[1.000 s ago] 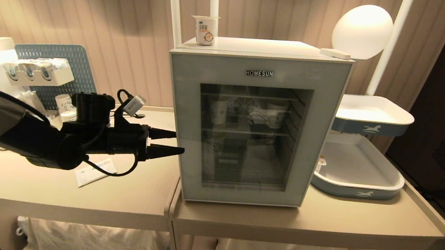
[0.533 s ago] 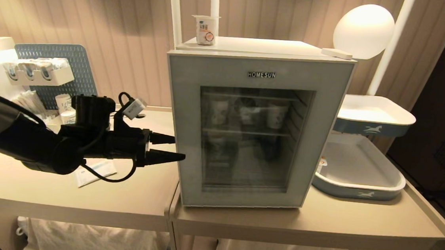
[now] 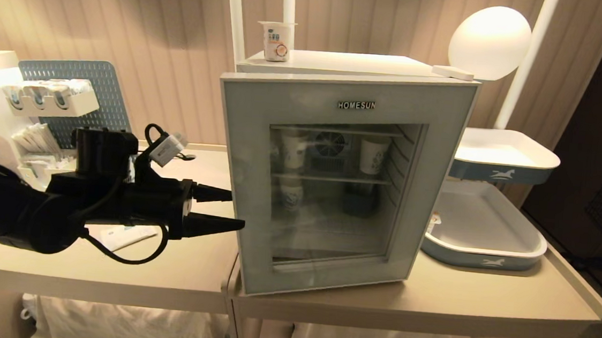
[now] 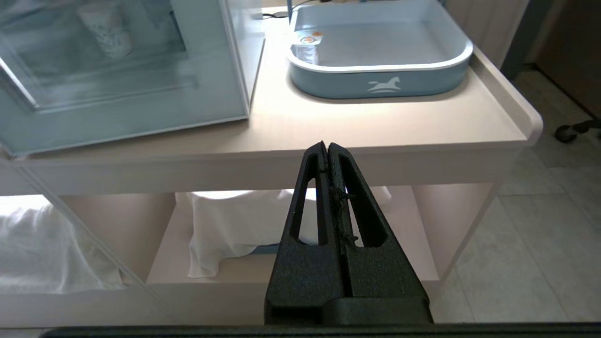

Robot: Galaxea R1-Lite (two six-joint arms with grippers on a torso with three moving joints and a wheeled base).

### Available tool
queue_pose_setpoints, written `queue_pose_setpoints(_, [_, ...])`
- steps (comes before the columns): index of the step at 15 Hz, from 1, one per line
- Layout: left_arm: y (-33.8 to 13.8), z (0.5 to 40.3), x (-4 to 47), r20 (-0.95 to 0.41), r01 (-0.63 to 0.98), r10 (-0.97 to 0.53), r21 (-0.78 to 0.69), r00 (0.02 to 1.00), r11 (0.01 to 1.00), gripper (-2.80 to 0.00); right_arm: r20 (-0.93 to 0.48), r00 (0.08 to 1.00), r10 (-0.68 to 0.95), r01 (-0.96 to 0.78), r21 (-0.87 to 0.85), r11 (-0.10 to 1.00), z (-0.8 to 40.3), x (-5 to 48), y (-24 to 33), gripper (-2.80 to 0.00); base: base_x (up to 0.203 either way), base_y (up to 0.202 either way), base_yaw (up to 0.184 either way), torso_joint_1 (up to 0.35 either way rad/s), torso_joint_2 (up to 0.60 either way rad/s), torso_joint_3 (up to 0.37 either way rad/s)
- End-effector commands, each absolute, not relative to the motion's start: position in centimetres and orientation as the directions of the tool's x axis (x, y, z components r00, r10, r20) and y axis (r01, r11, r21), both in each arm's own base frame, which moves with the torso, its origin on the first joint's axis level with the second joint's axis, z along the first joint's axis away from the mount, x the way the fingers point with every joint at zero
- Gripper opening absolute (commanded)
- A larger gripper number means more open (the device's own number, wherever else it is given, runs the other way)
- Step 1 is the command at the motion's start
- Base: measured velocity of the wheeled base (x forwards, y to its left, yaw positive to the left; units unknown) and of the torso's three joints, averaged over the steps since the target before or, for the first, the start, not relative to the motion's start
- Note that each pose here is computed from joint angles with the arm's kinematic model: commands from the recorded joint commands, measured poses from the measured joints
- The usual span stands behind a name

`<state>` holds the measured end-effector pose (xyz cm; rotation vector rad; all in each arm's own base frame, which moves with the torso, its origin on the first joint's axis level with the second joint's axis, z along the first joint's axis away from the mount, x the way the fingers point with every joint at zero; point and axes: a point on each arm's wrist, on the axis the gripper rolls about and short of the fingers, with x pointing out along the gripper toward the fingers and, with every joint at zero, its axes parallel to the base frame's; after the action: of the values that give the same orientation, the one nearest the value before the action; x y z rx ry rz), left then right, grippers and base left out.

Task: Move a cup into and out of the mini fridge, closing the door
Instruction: Open the freezer door

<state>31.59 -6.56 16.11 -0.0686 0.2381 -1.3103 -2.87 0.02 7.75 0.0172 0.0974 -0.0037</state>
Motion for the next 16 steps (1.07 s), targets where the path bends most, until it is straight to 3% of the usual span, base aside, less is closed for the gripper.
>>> queue_pose_setpoints(1, [-6.5,17.7,29.6,-0.116,0.959,-0.966,-0.138,0.233,0.248,0.0,-0.1,0.995,-0.003,0.005,0.017,1.0,7.8,-2.9,0.0,-2.8,0.0,0.0,0.0,0.0,0.0,0.0])
queue_pose_setpoints(7, [-5.9,18.7,24.3,-0.109,0.963,-0.967,-0.115,0.232,0.244,0.0,-0.1,0.995,-0.003,0.005,0.017,1.0,7.8,-2.9,0.0,-2.8,0.0,0.0,0.0,0.0,0.0,0.0])
queue_pose_setpoints(14, [-0.9,15.8,27.5,-0.187,0.821,-0.842,-0.196,0.506,0.536,0.0,-0.1,0.995,-0.003,0.005,0.017,1.0,7.8,-2.9,0.0,-2.8,0.0,0.0,0.0,0.0,0.0,0.0])
queue_pose_setpoints(15, [-0.8,15.1,28.4,-0.207,0.793,-0.814,-0.196,0.542,0.577,-2.8,-0.1,0.995,-0.003,0.005,0.017,1.0,7.8,-2.9,0.0,-2.8,0.0,0.0,0.0,0.0,0.0,0.0])
queue_pose_setpoints(16, [-0.9,14.5,29.3,-0.222,0.774,-0.795,-0.193,0.564,0.603,-2.8,-0.1,0.995,-0.003,0.005,0.017,1.0,7.8,-2.9,0.0,-2.8,0.0,0.0,0.0,0.0,0.0,0.0])
